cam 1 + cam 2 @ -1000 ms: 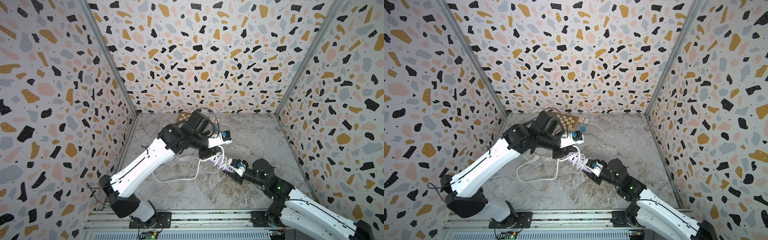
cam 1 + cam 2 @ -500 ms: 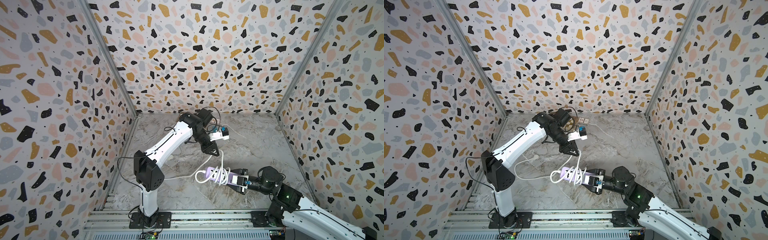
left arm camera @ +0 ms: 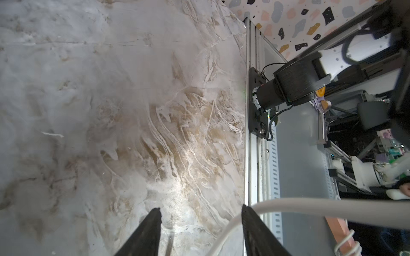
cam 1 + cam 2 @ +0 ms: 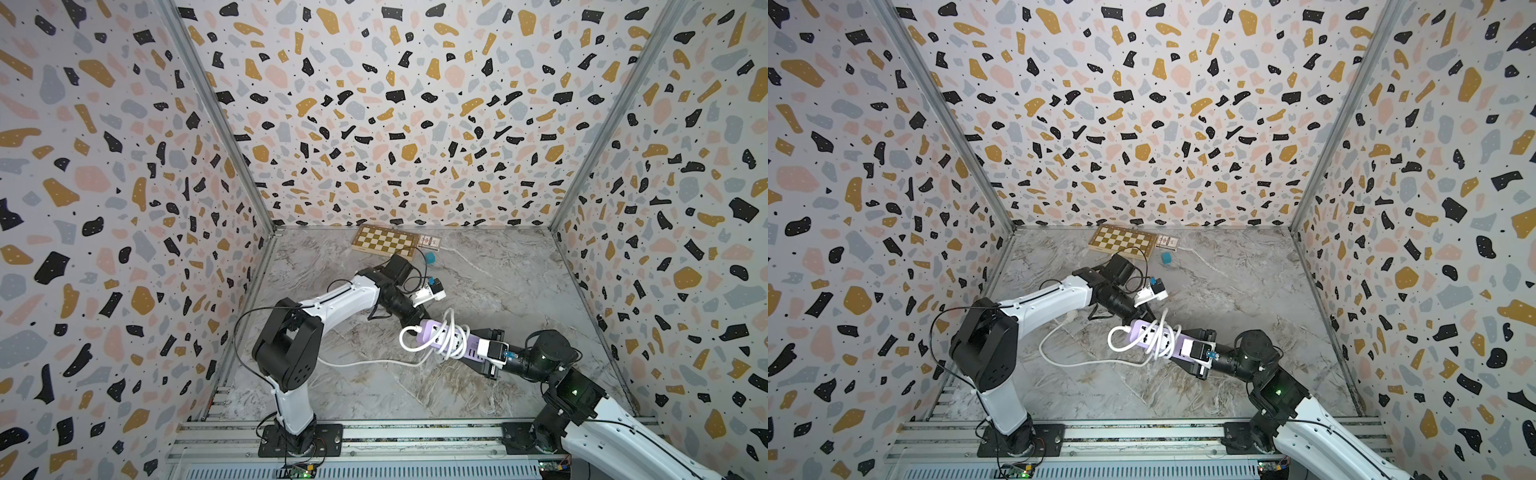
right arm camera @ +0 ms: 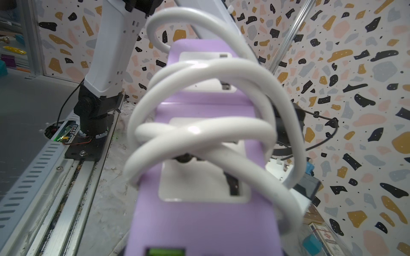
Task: Wrap the cord around the power strip
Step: Wrap the power cord around the power strip.
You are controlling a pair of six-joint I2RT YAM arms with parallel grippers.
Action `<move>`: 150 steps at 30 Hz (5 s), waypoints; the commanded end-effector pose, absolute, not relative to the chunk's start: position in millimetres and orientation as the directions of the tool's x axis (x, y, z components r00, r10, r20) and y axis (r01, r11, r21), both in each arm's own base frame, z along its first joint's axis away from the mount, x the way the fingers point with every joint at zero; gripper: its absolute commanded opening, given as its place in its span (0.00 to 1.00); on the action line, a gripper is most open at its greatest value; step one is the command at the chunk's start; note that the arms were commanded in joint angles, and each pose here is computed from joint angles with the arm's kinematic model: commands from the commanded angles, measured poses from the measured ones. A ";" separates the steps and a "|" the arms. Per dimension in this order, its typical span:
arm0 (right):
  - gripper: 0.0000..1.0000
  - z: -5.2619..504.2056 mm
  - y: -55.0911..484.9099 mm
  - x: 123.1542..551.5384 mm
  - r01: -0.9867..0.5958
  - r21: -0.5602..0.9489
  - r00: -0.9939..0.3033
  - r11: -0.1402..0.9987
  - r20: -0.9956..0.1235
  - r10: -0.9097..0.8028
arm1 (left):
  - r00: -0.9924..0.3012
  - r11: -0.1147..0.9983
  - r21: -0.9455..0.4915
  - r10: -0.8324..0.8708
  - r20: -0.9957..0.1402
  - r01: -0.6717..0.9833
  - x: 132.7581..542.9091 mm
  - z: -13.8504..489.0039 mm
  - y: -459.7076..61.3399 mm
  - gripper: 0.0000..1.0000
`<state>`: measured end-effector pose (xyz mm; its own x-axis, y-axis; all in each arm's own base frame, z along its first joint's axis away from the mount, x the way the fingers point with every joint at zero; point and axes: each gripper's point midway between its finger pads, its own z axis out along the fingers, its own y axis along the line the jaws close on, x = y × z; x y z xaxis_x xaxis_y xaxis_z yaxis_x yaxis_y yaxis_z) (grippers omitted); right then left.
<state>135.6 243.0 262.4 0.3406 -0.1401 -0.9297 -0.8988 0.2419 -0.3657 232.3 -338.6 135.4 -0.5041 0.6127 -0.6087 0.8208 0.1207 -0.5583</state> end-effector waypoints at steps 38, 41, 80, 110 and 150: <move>0.00 335.8 222.7 178.5 -0.863 -0.306 0.320 0.401 -0.947 -0.035 | -0.416 0.130 -0.396 0.279 -0.865 0.909 187.5 128.2 -338.7 0.57; 0.00 339.4 220.3 179.7 -0.859 -0.298 0.314 0.417 -0.949 -0.032 | -0.434 0.213 -0.382 0.322 -0.841 0.899 196.6 105.5 -339.3 0.55; 0.00 186.8 274.5 114.0 -0.955 -0.290 0.250 0.070 -0.907 -0.339 | 0.096 0.076 0.230 0.750 -0.654 0.970 226.2 316.7 -323.8 0.01; 0.00 311.1 229.8 141.3 -0.882 -0.337 0.359 0.328 -0.933 0.006 | -0.384 0.170 -0.358 0.600 -0.701 0.918 234.6 125.9 -312.7 0.47; 0.00 338.3 193.8 203.3 -0.804 -0.155 0.208 0.574 -0.978 0.027 | -0.386 0.230 -0.315 0.431 -0.815 0.921 217.9 121.7 -317.5 0.16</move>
<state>205.0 202.7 290.9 0.1108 -0.0405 -0.9930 -0.8400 0.5301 -0.1154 217.8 -311.7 113.3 -0.4120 0.4443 -0.7955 0.9095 0.2539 -0.3292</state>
